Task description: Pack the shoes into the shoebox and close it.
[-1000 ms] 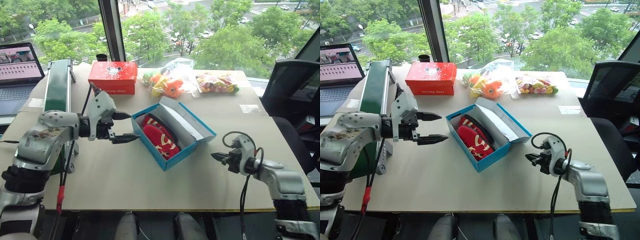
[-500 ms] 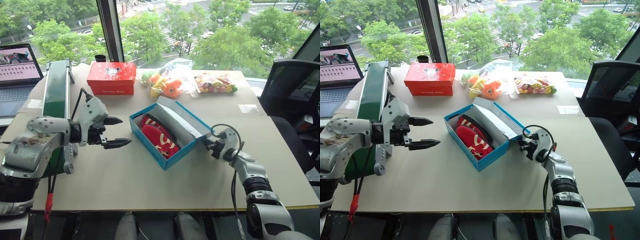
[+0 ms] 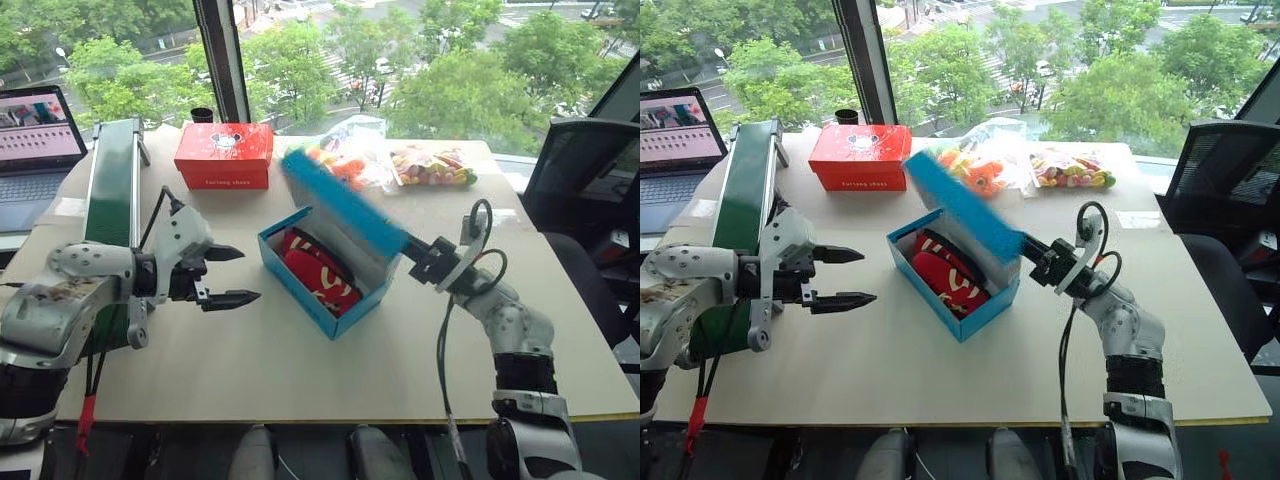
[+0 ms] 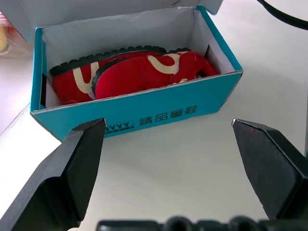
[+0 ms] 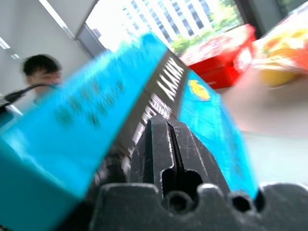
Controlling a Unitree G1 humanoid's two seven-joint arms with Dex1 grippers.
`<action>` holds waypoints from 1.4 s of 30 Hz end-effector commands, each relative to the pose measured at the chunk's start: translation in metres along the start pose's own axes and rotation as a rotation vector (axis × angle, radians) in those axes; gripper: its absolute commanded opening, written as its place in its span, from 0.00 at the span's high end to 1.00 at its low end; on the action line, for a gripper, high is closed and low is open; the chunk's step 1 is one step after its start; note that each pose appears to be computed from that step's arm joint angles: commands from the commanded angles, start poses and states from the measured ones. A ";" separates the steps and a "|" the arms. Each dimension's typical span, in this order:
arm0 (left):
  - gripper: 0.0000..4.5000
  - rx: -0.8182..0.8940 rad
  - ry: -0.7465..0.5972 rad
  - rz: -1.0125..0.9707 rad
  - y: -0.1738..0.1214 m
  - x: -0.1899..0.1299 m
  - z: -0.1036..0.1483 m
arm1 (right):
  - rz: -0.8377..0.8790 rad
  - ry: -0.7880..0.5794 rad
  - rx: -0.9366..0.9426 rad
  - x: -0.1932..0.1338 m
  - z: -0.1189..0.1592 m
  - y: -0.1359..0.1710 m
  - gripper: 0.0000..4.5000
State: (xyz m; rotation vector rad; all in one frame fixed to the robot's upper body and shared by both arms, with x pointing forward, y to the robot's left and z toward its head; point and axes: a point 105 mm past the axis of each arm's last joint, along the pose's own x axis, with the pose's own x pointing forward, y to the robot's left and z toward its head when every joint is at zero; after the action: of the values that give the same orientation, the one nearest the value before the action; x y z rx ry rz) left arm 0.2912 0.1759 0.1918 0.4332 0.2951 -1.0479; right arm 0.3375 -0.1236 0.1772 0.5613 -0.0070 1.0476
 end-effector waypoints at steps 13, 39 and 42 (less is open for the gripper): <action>0.00 -0.012 -0.124 0.074 -0.009 0.020 0.011 | -0.008 0.520 -0.421 0.046 -0.069 -0.012 0.99; 0.00 -0.037 -0.241 0.151 -0.023 0.045 0.000 | -0.231 0.461 -0.754 -0.040 0.041 -0.010 0.00; 0.00 -0.061 -0.243 0.201 -0.020 0.046 -0.009 | -0.349 0.462 -0.708 -0.073 0.044 -0.020 0.00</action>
State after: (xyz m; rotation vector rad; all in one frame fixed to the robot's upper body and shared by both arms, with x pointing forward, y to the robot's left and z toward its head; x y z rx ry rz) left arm 0.2930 0.1329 0.1564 0.2506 0.1051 -0.9220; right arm 0.3319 -0.1922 0.1733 -0.3233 0.1501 0.8133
